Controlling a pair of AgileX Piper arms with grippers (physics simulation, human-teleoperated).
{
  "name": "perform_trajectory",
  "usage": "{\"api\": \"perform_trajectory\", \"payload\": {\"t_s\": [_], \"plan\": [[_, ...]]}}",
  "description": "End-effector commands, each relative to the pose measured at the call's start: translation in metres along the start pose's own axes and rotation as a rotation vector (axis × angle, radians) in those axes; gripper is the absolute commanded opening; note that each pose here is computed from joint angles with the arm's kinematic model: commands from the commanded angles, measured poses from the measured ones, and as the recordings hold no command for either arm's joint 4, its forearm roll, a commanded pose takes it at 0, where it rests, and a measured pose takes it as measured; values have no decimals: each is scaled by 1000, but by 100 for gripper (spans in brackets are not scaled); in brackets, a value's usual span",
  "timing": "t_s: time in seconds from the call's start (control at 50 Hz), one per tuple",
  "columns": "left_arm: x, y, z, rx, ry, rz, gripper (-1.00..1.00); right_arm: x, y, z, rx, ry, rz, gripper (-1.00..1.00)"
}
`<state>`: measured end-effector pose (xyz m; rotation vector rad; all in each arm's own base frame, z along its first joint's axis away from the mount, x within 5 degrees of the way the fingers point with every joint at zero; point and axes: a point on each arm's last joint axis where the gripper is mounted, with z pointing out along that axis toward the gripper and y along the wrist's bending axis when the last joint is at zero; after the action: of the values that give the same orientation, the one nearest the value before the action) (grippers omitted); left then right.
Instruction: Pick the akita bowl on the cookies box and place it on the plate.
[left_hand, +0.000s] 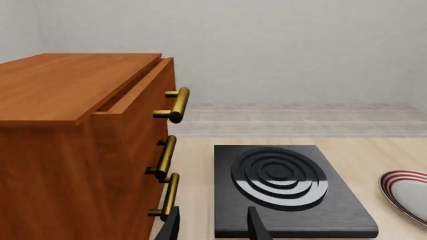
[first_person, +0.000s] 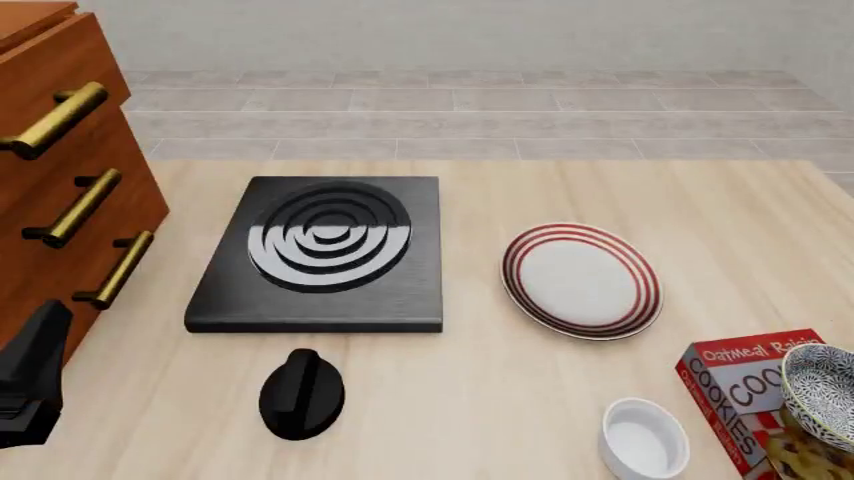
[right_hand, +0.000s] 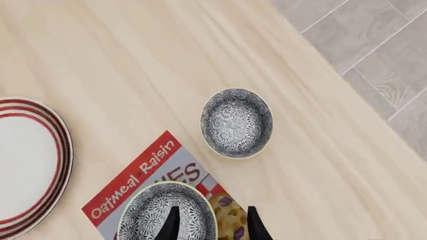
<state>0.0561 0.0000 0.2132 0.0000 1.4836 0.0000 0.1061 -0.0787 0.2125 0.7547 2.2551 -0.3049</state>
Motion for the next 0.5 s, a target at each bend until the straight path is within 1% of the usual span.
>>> {"api": "perform_trajectory", "payload": {"t_s": [0.02,0.22,0.5], "plan": [[0,0,0,0,0,0,100,18,2,15,-11,57,-23,100],[0,0,0,0,0,0,100,25,3,24,-13,73,-13,100],[0,0,0,0,0,0,100,32,3,34,-17,90,-19,100]]}}
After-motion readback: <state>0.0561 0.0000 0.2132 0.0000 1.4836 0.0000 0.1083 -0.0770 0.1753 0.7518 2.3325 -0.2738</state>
